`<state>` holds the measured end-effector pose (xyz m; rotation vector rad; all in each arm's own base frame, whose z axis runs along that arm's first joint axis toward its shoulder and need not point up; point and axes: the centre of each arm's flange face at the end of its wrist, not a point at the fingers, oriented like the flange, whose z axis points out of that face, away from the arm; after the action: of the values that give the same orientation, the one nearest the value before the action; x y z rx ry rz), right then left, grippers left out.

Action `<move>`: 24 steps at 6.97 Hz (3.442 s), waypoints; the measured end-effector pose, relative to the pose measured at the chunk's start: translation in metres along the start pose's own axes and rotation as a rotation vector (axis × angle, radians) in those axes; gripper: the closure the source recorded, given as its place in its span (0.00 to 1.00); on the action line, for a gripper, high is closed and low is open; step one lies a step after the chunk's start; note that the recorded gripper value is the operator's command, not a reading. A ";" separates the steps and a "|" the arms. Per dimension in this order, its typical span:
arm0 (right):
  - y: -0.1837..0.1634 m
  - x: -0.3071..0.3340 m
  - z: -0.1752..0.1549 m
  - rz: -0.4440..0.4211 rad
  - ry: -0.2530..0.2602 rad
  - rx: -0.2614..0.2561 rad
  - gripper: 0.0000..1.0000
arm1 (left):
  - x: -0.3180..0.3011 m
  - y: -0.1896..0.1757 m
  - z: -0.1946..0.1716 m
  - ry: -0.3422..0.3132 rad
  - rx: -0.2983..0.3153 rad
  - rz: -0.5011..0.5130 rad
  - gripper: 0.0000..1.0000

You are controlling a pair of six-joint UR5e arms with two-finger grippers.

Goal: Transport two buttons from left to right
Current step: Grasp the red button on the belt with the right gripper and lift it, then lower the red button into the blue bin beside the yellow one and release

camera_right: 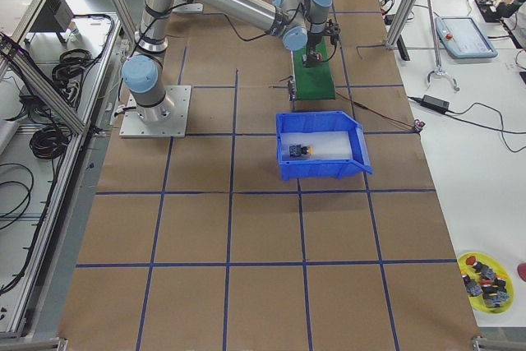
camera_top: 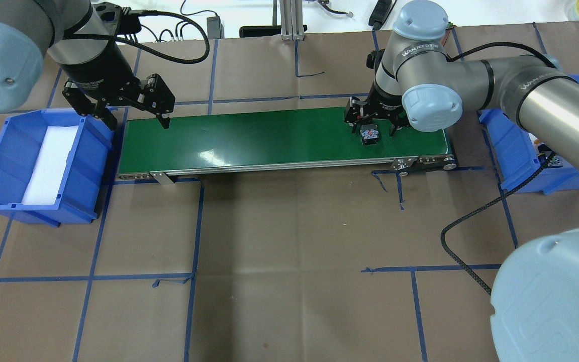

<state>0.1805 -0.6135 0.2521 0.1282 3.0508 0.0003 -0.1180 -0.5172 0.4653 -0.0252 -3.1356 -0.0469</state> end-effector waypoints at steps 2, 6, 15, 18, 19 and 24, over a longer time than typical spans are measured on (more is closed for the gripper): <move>-0.001 0.002 0.004 -0.009 0.010 -0.004 0.89 | 0.000 0.000 0.000 0.000 0.000 0.000 0.00; -0.014 0.016 -0.031 -0.073 0.107 0.044 0.94 | 0.000 0.000 0.000 0.000 0.000 0.000 0.00; -0.075 0.344 -0.143 -0.229 0.196 0.106 0.94 | 0.000 0.000 0.000 0.001 0.000 -0.001 0.00; -0.084 0.359 -0.066 -0.223 0.146 0.025 0.93 | 0.000 0.000 -0.001 0.001 0.001 -0.002 0.00; -0.084 0.361 -0.051 -0.220 0.138 0.012 0.92 | 0.000 0.000 -0.001 0.001 0.002 -0.003 0.00; -0.087 0.367 -0.013 -0.211 0.119 -0.037 0.01 | 0.000 0.000 -0.001 0.001 0.002 -0.003 0.00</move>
<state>-0.1925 -0.6691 0.2326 -0.2031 3.1644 0.0519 -0.1181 -0.5174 0.4660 -0.0203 -3.1346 -0.0446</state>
